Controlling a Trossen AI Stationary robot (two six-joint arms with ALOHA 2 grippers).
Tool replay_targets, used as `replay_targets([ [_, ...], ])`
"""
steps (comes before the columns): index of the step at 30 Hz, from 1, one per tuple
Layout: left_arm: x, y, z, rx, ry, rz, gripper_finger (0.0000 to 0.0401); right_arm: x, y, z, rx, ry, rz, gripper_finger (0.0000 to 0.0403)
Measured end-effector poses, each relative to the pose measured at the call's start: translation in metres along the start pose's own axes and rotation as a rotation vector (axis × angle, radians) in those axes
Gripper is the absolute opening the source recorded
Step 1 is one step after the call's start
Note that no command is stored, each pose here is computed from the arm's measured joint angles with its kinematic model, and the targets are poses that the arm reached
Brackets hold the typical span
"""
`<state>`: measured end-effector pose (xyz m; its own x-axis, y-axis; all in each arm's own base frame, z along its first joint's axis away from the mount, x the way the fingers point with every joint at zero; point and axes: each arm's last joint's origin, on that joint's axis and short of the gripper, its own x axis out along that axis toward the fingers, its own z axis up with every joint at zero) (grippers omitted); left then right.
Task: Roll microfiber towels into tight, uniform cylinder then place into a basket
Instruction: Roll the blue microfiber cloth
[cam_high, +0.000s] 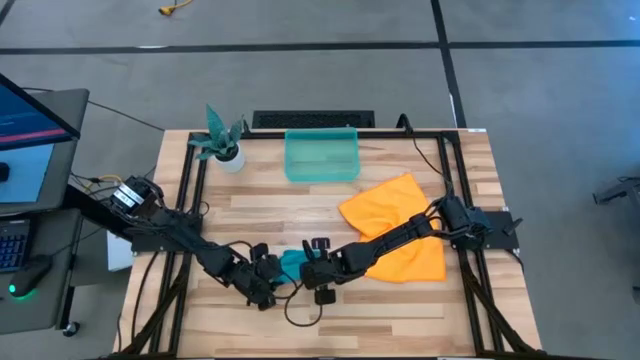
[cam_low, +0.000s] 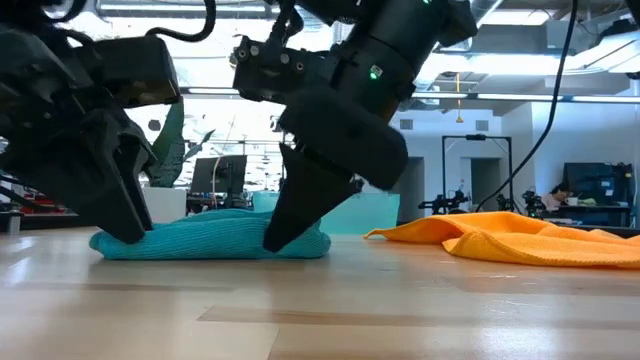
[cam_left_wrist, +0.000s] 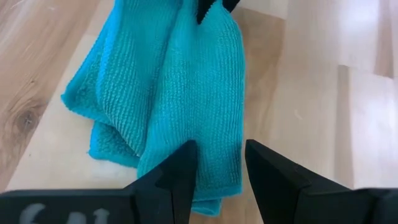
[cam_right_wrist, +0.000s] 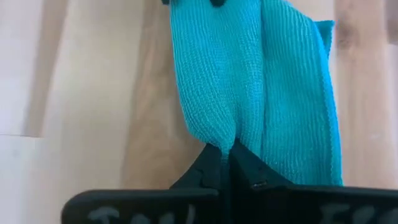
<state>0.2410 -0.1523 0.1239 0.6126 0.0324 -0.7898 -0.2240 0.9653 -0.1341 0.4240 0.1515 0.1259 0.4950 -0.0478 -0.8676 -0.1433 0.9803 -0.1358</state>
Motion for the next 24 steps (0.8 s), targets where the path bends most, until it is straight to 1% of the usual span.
replay_targets([
  [3,-0.004,-0.007,0.002,0.031,0.013,0.001,0.0132,-0.001,0.001,0.001,0.03,0.005,0.022,0.0021],
  [7,-0.013,-0.017,0.003,0.081,-0.002,0.049,0.0132,-0.001,0.001,0.001,0.043,0.006,0.028,0.0034],
  [9,-0.017,-0.022,0.003,0.137,-0.027,0.071,0.0132,-0.001,0.001,0.001,0.044,0.007,0.03,0.0034],
  [13,-0.023,-0.033,-0.002,0.327,-0.08,0.07,0.0132,-0.001,0.001,0.001,0.044,0.008,0.035,0.0021],
  [14,-0.024,-0.035,-0.004,0.357,-0.088,0.075,0.0132,-0.001,0.001,0.001,0.044,0.008,0.035,0.0021],
  [16,-0.025,-0.036,-0.006,0.378,-0.103,0.087,0.0132,-0.001,0.001,0.001,0.044,0.007,0.035,0.0022],
  [20,-0.02,-0.034,-0.007,0.378,-0.106,0.109,0.0132,-0.001,0.001,0.001,0.044,0.007,0.035,0.0035],
  [24,-0.003,-0.038,-0.012,0.467,-0.108,0.121,0.0132,-0.001,0.001,0.002,0.045,0.007,0.036,0.0028],
])
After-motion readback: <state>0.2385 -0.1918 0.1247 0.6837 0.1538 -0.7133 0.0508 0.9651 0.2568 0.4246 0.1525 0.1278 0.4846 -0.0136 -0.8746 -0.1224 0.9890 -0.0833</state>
